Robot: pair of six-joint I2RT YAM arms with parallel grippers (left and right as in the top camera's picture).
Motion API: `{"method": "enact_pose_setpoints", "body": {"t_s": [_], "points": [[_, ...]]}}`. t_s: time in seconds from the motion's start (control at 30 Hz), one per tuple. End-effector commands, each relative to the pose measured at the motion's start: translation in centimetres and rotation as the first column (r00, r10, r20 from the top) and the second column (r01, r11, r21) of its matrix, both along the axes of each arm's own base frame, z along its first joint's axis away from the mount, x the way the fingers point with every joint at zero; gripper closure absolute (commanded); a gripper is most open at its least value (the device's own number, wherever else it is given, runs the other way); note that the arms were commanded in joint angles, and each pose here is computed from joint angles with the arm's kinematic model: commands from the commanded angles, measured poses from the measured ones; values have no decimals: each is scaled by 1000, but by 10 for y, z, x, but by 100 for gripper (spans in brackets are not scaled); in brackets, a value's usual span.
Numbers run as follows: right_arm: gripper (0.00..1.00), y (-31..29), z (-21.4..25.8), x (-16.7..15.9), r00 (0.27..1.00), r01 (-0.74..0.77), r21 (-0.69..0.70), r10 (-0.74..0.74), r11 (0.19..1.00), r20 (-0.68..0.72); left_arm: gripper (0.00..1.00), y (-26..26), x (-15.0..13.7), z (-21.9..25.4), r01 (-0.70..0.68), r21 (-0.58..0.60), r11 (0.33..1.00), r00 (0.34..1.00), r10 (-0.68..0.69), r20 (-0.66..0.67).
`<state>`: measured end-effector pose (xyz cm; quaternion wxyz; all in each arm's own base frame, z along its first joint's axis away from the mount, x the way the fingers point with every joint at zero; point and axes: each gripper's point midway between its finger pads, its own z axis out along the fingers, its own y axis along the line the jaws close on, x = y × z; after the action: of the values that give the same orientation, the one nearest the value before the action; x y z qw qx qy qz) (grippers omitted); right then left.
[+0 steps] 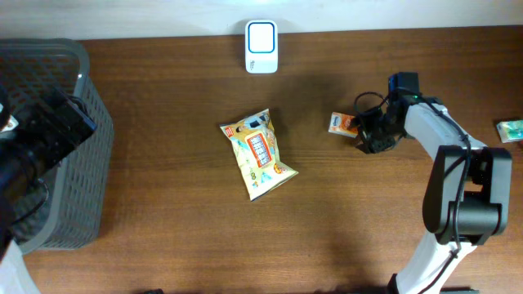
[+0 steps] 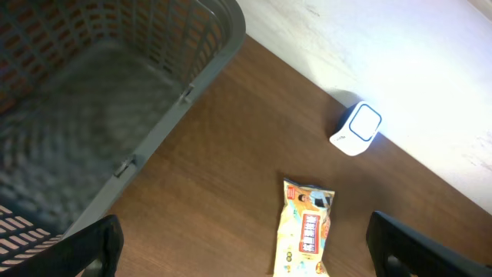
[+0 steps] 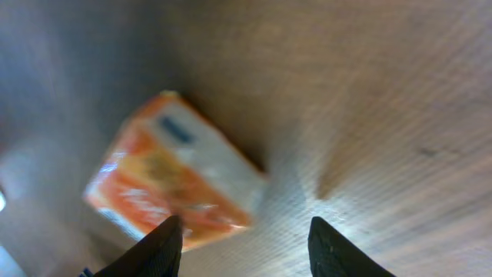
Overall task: Scan the item barcode
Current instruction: 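Reach the right gripper to the orange tissue pack and grasp it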
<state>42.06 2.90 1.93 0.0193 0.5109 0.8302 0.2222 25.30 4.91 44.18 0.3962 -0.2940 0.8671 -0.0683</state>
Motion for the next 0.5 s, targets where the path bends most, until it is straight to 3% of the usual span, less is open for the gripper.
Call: {"method": "enact_pose_setpoints", "body": {"t_s": [0.0,0.13,0.33,0.47], "points": [[48,3,-1,8,999,1,-26,0,1000,34,1,1,-3,3,-13,-1,1000,1000,13,11],[49,9,4,20,996,-11,-15,12,1000,91,1,1,-3,3,-13,-1,1000,1000,13,11],[57,23,0,10,998,57,8,-57,998,14,1,1,-3,3,-13,-1,1000,1000,13,11],[56,28,-7,2,994,105,-76,-108,992,-32,1,1,-3,3,-13,-1,1000,1000,13,11]]}}
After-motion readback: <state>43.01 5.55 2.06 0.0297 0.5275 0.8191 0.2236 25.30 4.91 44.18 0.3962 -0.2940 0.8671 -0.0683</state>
